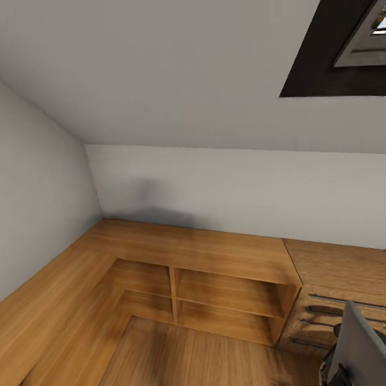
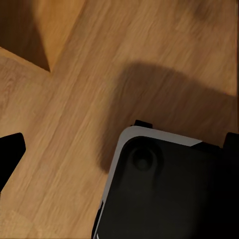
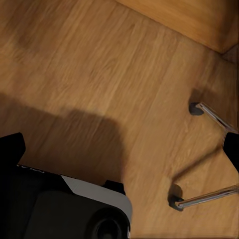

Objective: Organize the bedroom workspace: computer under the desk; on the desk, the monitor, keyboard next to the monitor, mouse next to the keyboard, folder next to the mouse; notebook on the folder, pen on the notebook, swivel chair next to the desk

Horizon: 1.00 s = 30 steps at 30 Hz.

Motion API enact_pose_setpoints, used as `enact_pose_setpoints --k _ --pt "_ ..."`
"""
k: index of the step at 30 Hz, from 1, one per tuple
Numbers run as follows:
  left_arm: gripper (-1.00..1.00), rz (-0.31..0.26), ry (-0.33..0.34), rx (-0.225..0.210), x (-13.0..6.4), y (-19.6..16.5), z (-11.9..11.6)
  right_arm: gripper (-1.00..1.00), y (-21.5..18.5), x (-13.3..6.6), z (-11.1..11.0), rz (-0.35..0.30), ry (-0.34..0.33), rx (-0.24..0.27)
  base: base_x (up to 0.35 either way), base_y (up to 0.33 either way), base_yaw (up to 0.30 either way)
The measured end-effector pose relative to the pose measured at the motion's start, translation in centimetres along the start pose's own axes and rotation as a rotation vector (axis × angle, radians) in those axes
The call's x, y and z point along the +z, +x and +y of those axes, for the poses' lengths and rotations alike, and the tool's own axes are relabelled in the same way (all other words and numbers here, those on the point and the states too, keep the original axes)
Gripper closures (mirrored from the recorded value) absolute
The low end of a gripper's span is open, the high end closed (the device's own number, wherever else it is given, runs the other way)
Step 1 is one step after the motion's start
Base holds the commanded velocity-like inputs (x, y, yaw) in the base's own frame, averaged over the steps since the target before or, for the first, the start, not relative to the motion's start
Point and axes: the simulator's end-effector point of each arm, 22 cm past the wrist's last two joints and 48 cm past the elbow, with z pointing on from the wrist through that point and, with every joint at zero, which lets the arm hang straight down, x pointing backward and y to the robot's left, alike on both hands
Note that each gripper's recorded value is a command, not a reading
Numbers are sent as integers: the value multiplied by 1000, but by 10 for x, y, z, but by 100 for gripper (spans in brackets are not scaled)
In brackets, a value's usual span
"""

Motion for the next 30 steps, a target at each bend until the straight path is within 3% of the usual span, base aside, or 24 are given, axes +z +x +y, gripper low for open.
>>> enact_pose_setpoints --k 14,30 --pt "-100 0 0 1 0 0 0 -100 0 0 0 -2 0 0 5 32 -275" --pt "-100 -2 -2 -1 0 -1 1 -100 0 0 0 -2 -1 -1 135 262 -275"
